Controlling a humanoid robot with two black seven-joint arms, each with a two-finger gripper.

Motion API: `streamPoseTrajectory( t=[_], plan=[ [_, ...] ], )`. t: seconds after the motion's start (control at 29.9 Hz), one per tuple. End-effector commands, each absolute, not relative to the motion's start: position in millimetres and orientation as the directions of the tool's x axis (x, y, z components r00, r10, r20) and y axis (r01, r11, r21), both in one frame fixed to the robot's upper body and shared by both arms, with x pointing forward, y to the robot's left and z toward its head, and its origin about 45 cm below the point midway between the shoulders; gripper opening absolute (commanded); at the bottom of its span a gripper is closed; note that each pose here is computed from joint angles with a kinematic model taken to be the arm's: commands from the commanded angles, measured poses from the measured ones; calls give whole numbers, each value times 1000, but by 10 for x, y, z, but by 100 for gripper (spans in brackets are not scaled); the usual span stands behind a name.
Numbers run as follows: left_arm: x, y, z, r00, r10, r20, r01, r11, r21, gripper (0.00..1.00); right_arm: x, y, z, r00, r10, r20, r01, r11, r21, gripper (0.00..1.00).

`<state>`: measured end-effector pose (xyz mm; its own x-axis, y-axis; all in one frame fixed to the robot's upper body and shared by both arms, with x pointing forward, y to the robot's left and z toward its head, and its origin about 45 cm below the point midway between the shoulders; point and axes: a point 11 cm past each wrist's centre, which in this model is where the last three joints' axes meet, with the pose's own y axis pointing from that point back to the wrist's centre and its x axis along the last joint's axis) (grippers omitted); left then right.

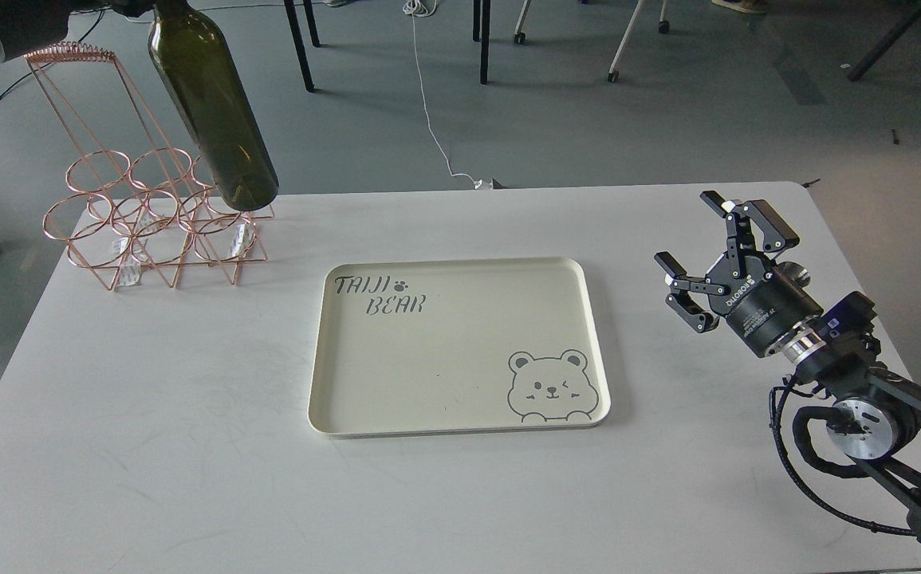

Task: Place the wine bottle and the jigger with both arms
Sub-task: 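Lift the bottle with the left gripper and carry it over the rack, then lower the bottle into the copper wire rack with the left gripper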

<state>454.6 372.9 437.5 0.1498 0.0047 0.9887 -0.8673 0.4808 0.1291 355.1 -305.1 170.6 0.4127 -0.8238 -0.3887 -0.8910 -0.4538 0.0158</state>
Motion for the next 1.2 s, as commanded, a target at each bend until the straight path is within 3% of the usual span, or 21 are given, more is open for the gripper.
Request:
streamPoseTrajectory(
  t=[0.0, 1.17],
  plan=[
    [4557, 3814, 4365, 153, 8, 988, -878, 460, 133, 15, 3542, -3051, 1695, 413, -824, -388, -890, -455, 19, 98],
    [4572, 3938, 4133, 172, -54, 984, -893, 414, 179, 15, 3492, -3068, 1638, 402, -825, -396, -892, -450, 31, 98]
  ],
)
